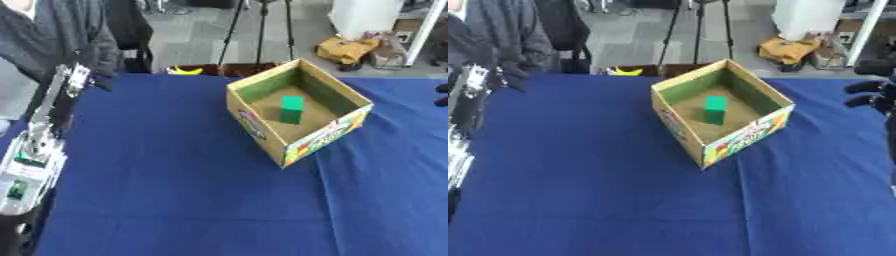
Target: Pick up objects on the table and place them in the box.
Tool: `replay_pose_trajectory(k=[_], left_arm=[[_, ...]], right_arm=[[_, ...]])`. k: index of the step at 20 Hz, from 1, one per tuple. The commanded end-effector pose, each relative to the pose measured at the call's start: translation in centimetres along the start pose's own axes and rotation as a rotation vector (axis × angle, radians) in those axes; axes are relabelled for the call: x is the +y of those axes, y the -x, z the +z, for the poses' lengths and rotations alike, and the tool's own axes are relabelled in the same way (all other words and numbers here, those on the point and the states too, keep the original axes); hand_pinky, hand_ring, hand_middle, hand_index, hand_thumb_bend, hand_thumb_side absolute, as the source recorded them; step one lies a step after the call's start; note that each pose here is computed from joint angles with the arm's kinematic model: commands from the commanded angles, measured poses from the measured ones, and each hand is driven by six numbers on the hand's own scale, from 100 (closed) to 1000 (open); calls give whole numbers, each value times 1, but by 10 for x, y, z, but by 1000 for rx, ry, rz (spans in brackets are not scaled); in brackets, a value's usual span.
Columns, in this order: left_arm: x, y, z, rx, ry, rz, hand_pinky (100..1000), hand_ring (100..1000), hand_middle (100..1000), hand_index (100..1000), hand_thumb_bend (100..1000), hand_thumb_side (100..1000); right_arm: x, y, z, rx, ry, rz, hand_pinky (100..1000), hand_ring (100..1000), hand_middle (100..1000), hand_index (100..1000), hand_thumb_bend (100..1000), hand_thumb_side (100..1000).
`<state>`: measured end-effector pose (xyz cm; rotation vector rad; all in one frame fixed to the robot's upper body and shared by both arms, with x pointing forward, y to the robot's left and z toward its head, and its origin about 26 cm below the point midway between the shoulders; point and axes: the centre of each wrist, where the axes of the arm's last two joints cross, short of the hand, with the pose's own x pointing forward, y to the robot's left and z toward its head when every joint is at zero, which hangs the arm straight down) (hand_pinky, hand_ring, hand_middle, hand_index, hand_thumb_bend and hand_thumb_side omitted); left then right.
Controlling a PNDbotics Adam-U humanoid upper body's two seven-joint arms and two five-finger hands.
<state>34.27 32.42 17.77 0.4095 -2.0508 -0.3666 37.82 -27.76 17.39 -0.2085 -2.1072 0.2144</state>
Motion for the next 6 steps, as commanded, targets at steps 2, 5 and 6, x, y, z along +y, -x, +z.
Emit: replay_pose_trajectory(k=[2, 5, 6], left_arm=[[5, -8, -2, -27, -3, -10, 548, 630, 697, 794, 579, 941], [5, -7, -2, -25, -3, -10, 547, 627, 695, 793, 575, 942], [5, -7, -2, -24, -3, -8, 547, 627, 695, 793, 575, 942]], right_arm=[[-4, -10, -5, -35, 7, 13, 523, 603, 684, 702, 100, 972], [-4, -10, -5, -32, 8, 14, 522, 601, 681, 664, 100, 970], [-5, -9, -5, -30, 10, 14, 522, 601, 680, 661, 100, 970]])
